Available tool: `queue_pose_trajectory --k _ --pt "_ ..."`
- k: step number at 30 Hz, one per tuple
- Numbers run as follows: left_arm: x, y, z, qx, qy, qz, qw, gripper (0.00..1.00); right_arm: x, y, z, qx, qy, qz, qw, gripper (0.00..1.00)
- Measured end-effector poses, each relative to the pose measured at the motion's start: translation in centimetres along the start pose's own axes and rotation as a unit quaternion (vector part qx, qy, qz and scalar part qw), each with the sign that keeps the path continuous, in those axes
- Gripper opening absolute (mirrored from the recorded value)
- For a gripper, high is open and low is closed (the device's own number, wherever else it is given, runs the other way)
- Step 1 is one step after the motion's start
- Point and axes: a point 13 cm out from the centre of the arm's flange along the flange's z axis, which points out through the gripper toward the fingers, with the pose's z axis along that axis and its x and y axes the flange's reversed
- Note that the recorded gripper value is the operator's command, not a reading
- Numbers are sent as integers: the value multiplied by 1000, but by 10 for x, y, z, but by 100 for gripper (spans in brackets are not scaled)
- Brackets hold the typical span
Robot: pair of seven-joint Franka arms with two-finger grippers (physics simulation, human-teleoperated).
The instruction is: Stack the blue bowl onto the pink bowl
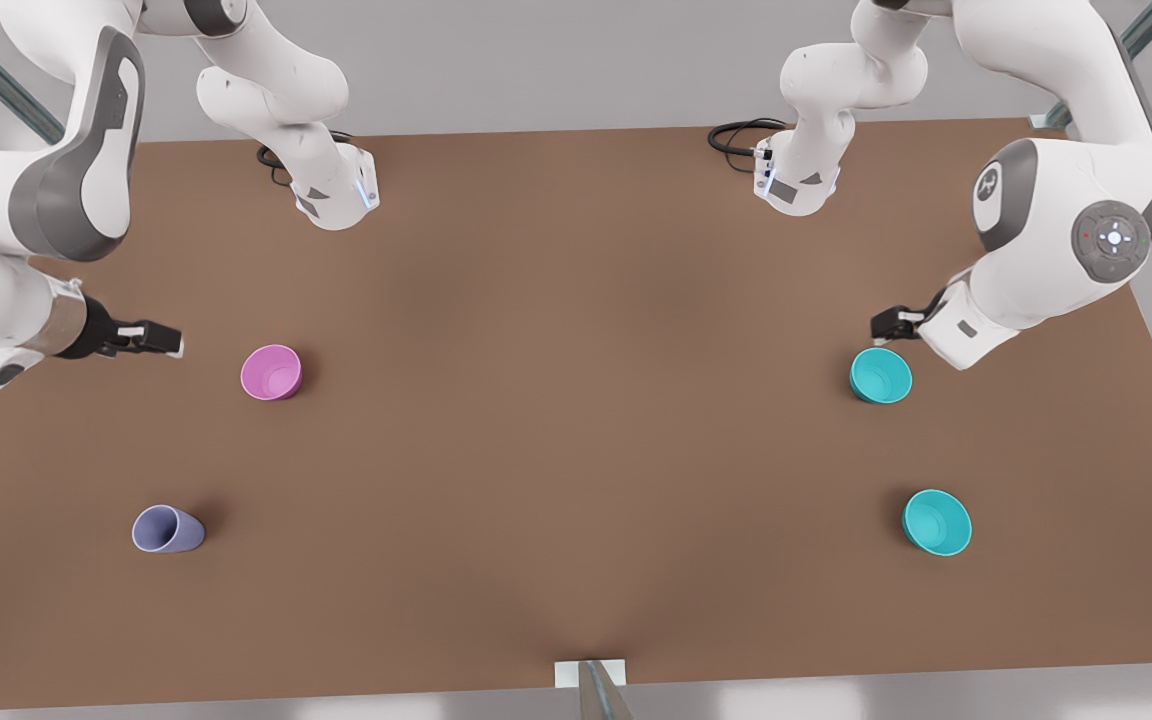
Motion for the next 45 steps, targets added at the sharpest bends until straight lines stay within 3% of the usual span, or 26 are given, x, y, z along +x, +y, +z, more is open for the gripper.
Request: queue_pose_trajectory --k 3,12,17,30,45 --pt "-1 3 0 0 -2 0 1000 100 -4 -3 3 3 -2 -4 1000 100" --pt "4 13 13 2 25 -3 1000 100 36 -68 217 -12 154 32 988 100" --pt "6 20 15 3 34 -6 999 100 42 -72 273 -15 133 27 991 100" --pt "-7 -12 18 5 27 23 999 100 20 -85 344 -2 22 26 999 100" --pt "10 30 10 10 50 -9 999 100 41 -81 411 -22 48 50 997 100"
